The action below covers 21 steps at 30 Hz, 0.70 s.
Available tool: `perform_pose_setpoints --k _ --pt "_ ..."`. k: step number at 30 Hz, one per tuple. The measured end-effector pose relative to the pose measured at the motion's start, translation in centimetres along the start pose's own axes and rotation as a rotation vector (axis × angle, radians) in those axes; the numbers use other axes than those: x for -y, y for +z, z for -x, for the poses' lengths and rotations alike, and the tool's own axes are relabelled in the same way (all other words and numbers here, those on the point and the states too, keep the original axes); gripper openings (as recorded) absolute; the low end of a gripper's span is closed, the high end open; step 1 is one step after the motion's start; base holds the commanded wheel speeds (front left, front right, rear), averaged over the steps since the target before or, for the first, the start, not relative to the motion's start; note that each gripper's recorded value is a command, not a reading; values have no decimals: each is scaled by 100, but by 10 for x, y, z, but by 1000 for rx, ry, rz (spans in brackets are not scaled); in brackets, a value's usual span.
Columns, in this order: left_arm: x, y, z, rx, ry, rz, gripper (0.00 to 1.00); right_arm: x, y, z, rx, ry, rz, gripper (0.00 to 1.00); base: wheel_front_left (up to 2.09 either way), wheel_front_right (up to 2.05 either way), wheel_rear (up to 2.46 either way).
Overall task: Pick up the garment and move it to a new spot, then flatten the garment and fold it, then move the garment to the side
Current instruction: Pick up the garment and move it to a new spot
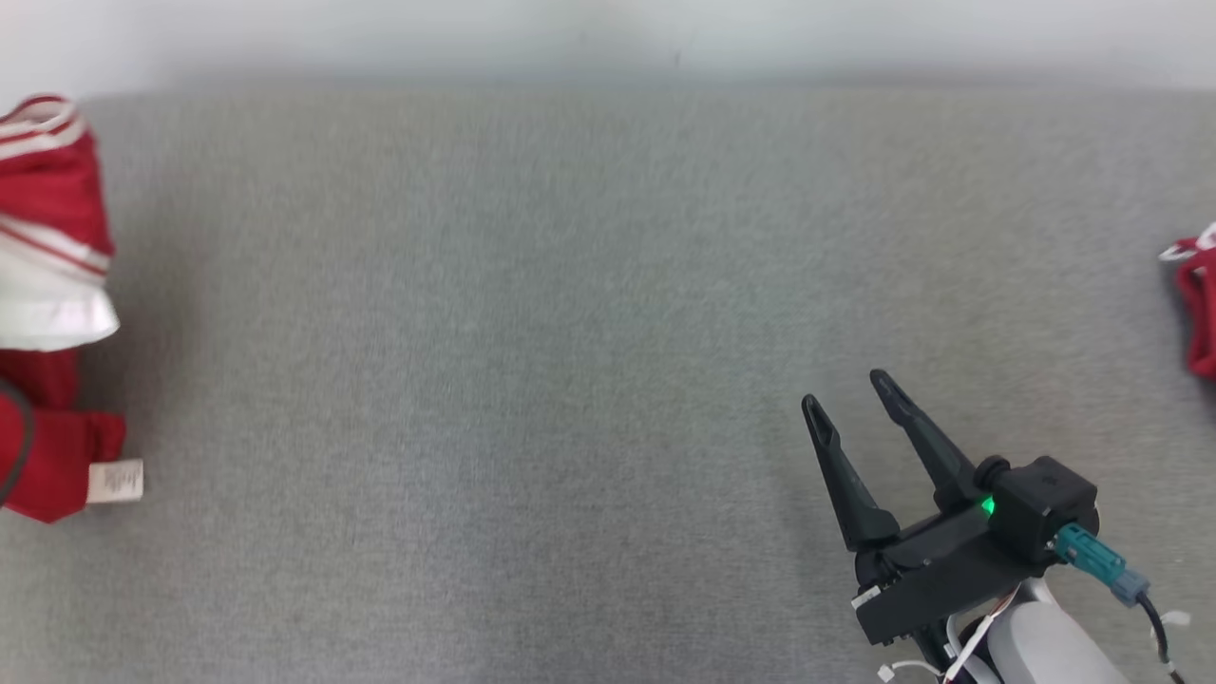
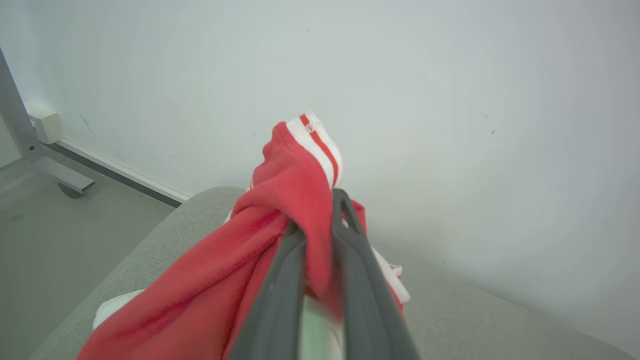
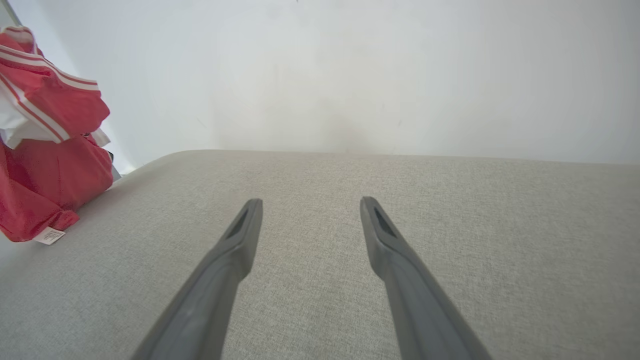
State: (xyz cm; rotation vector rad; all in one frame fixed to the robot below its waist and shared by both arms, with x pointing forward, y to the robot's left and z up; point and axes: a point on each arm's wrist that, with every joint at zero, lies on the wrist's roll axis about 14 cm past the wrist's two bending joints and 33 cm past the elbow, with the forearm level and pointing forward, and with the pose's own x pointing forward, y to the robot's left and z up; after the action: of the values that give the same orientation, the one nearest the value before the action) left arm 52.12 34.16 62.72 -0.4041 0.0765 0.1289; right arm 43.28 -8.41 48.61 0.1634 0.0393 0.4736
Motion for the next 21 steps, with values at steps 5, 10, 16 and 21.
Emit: perform_pose_setpoints --k 5,10,16,21 --pt "69 34 14 69 -161 -22 0 0 19 16 53 -30 4 100 0 0 0" --pt "166 50 29 110 -402 -21 0 16 32 43 88 -113 12 100 0 0 0" --pt "258 48 50 117 -636 9 0 34 44 72 122 -200 26 100 0 0 0" --pt "323 29 69 86 -803 34 0 46 52 94 150 -269 29 100 0 0 0"
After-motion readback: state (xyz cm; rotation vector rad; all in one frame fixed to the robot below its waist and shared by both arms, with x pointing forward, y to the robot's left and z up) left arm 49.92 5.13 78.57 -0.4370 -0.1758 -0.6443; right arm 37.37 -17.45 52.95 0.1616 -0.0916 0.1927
